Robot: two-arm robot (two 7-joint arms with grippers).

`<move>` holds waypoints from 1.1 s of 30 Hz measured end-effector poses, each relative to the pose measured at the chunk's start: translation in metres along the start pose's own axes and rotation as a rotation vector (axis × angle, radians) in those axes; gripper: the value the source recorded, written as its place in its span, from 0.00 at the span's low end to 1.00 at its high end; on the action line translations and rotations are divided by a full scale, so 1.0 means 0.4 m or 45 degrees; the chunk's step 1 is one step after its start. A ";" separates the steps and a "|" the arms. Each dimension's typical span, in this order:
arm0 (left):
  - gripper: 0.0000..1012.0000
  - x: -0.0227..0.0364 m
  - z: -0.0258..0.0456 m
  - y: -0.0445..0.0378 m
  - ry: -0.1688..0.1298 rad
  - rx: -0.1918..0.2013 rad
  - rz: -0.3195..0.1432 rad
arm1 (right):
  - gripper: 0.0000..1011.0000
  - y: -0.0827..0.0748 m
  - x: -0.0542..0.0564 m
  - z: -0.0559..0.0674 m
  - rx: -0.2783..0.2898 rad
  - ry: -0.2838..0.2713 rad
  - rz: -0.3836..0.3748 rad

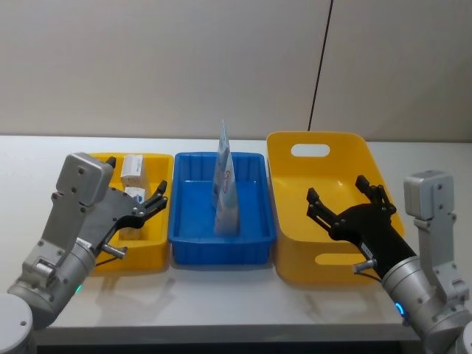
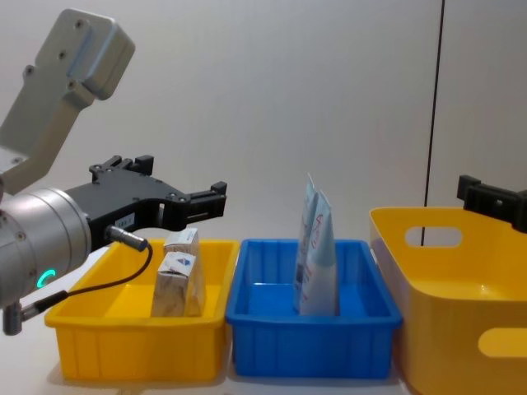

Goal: Bimanual collaborative sorting of washing and personal care products

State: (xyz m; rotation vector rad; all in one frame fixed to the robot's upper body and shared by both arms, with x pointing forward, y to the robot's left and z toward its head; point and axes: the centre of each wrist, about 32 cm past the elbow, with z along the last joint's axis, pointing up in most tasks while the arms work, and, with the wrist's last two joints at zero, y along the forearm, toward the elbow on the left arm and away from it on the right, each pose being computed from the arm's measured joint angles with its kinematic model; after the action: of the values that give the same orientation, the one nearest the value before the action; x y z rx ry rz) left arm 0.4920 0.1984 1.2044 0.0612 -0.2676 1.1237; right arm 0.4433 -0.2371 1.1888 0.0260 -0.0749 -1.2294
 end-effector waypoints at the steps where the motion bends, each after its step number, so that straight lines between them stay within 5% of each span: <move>1: 0.99 0.000 0.000 0.000 0.000 0.000 0.000 | 0.99 0.000 0.000 0.000 0.000 0.000 0.000; 33: 0.99 0.000 0.000 0.000 0.000 0.000 0.000 | 0.99 0.000 0.000 0.000 0.000 0.000 0.000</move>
State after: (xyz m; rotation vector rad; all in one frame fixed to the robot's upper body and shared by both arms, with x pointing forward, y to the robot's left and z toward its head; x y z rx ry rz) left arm 0.4920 0.1984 1.2044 0.0611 -0.2676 1.1237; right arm 0.4433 -0.2371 1.1887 0.0259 -0.0749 -1.2294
